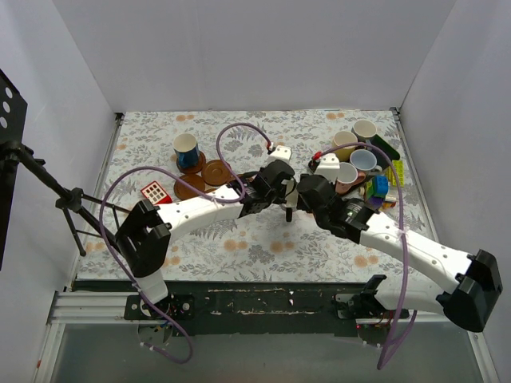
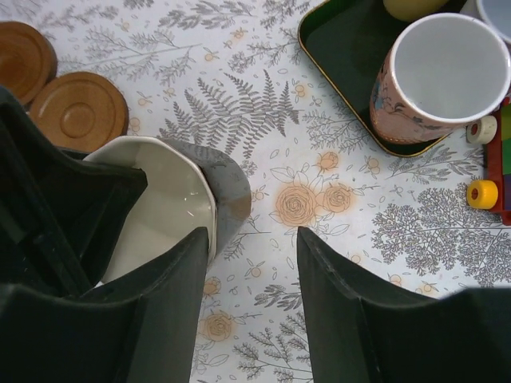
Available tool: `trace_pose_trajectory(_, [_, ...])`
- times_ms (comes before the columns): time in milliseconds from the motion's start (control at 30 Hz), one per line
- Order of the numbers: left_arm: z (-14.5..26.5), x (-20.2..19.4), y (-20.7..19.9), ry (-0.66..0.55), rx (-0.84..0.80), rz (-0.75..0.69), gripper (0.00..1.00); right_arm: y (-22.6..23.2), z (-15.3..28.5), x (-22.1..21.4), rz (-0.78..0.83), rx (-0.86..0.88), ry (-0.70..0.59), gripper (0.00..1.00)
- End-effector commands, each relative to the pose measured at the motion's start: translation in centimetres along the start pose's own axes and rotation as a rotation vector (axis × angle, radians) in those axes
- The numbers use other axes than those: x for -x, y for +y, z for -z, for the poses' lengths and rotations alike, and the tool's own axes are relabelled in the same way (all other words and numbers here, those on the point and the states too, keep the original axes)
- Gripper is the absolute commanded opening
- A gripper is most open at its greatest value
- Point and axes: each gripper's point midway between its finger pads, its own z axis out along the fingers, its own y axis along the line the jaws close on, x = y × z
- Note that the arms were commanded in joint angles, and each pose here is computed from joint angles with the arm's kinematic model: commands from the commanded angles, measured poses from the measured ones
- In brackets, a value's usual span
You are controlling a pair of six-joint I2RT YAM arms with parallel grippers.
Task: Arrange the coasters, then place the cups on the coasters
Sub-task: Place the cup on the coaster.
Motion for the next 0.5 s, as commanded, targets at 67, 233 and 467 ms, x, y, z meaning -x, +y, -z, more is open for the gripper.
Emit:
trace_pose_trajectory(67, [2.0,5.3,2.9,-0.085,0.011,-0.005,0.0,-1.6,3.5,3.8,-0.023,0.052,-0.124,0.57])
trace_pose_trajectory(233, [3.9,6.0,7.5,-0.069,-0.065,-0.034,0.0,-2.6,4.6,4.6,0.011,0.062,-0.136,0.6])
trace_pose_trajectory(467, [6.3,5.9,15.7,-0.038,-0.016,-0.072,0.0,-3.4,4.0,5.1,-0.002,0.092,-0.137,0.6])
